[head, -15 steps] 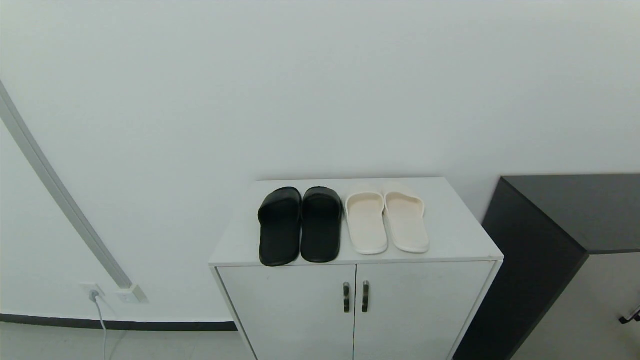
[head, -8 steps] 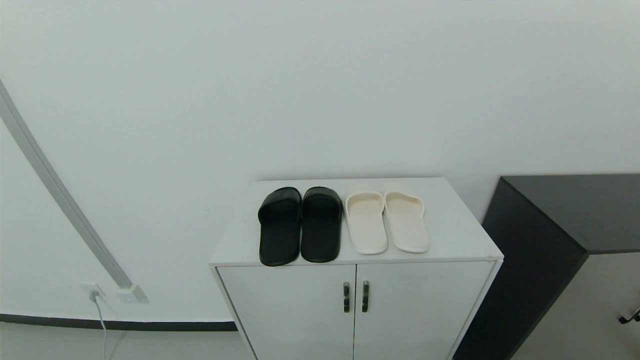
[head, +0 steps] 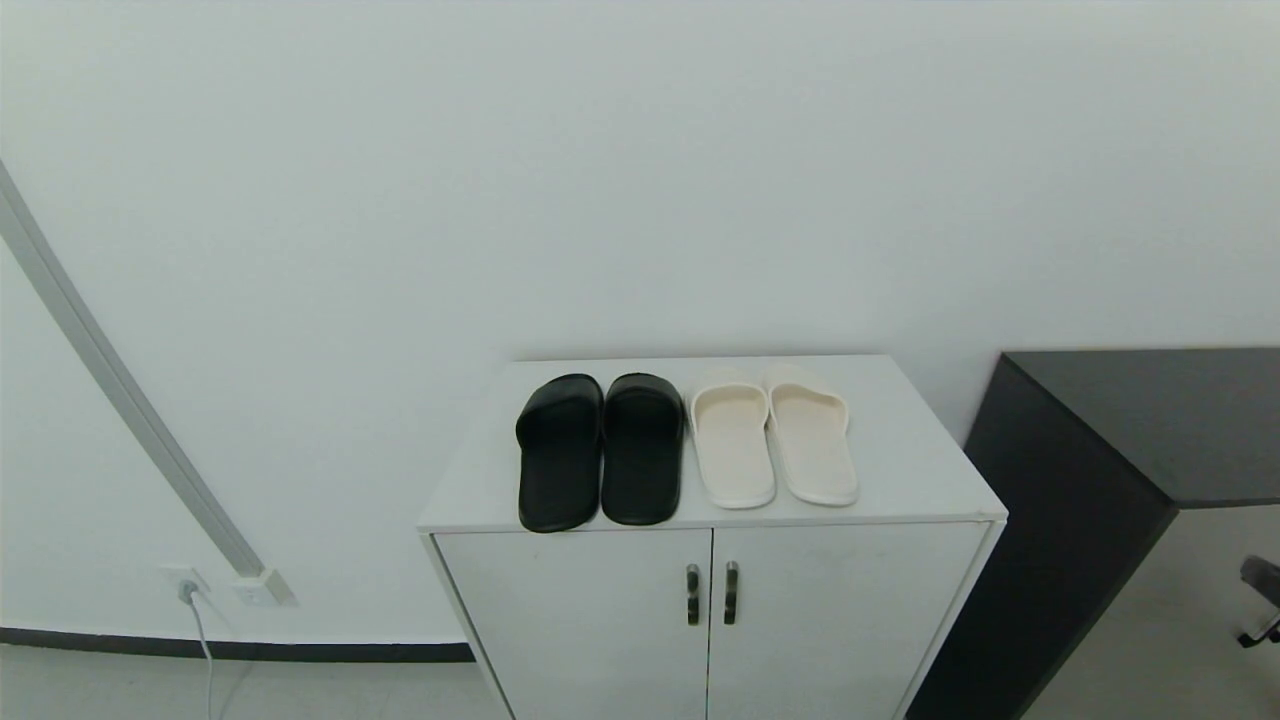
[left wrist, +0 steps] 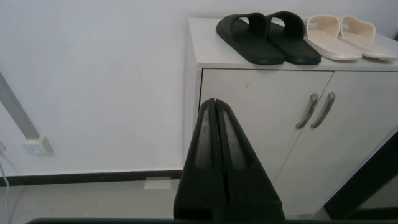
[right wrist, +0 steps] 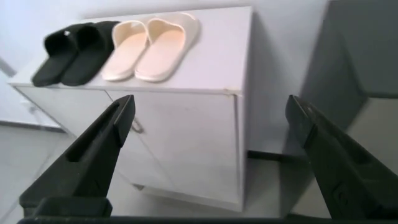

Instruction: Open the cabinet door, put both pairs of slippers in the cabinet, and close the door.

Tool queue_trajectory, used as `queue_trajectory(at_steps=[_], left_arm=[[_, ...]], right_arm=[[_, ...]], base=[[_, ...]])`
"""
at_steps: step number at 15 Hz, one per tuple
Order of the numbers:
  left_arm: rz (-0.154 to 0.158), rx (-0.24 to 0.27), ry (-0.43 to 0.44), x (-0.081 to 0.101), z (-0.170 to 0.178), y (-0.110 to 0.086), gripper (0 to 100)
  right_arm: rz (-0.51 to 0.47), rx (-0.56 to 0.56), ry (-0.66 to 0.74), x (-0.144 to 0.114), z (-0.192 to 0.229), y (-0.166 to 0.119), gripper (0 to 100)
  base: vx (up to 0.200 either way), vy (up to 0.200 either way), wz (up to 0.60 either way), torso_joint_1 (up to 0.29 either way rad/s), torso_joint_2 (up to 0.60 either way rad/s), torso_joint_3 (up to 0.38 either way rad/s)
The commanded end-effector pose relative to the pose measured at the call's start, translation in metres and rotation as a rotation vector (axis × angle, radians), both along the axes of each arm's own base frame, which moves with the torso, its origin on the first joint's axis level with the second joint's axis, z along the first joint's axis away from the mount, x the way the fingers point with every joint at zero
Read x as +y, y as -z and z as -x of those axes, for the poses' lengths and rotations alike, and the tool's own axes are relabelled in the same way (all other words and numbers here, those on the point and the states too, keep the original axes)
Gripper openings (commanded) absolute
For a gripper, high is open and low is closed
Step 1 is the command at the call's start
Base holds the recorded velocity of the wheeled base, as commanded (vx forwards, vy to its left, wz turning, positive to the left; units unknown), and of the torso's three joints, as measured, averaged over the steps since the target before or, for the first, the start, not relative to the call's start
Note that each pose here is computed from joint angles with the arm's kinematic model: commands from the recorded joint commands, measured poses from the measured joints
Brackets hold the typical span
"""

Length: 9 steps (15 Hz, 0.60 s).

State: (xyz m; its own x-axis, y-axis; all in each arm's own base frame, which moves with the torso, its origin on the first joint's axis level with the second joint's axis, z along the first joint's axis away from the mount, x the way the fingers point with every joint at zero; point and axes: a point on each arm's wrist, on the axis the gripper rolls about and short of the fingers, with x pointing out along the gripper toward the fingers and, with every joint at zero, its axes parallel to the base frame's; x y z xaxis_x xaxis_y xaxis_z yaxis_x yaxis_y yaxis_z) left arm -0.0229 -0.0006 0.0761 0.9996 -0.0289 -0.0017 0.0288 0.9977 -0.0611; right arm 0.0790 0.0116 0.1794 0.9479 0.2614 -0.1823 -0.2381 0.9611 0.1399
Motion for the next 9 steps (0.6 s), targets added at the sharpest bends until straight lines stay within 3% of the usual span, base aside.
queue_trajectory(at_steps=[1, 5, 9], left_arm=[[0.0, 0.0, 0.0, 0.0, 0.0, 0.0, 0], [0.0, 0.0, 0.0, 0.0, 0.0, 0.0, 0], [0.0, 0.001, 0.0, 0.0, 0.0, 0.0, 0]], right_arm=[[-0.016, 0.102, -0.073, 0.023, -0.056, -0.01, 100], [0.009, 0.085, -0.153, 0.072, -0.073, -0.027, 100], [-0.013, 0.1, -0.118, 0.124, -0.101, -0.037, 100]], base=[[0.0, 0.0, 0.0, 0.0, 0.0, 0.0], [0.0, 0.0, 0.0, 0.0, 0.0, 0.0], [0.0, 0.0, 0.0, 0.0, 0.0, 0.0]])
